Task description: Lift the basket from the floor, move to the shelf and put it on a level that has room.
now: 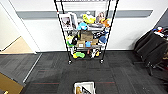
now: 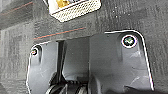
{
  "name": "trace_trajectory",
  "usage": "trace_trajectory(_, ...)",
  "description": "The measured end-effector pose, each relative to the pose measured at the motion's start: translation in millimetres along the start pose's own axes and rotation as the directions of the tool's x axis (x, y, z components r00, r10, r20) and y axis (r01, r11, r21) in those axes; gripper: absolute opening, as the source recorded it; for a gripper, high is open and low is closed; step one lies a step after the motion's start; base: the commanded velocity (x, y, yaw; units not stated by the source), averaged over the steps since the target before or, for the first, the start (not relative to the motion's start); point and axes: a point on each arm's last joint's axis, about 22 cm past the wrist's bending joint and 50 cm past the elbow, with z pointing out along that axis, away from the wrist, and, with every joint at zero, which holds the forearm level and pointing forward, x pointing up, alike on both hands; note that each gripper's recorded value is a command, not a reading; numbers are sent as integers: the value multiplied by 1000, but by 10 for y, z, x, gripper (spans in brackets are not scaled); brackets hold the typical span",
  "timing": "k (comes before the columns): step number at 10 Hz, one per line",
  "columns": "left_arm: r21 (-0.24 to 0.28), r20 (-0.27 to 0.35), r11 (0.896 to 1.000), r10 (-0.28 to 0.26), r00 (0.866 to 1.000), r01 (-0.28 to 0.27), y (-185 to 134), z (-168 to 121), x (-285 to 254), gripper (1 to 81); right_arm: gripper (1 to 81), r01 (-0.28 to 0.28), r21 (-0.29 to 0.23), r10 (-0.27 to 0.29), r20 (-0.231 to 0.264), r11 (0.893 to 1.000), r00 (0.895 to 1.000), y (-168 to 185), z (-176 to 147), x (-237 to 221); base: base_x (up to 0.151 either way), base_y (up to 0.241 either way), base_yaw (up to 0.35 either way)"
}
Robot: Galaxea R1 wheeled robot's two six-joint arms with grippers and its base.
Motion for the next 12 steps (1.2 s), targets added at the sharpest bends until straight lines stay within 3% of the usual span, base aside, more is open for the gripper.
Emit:
trace_trajectory(7,-1,6,1000,-3,1000,3,6,1,-64,811,811,-4,-4,4,6,1000,1000,17,-11,-62,95,0,0)
trace_trajectory(12,1,17,1000,-8,1000,8,-2,-6,-168,811,811,-6,-7,6,0,1000,1000,31,-18,-88,0,0,0)
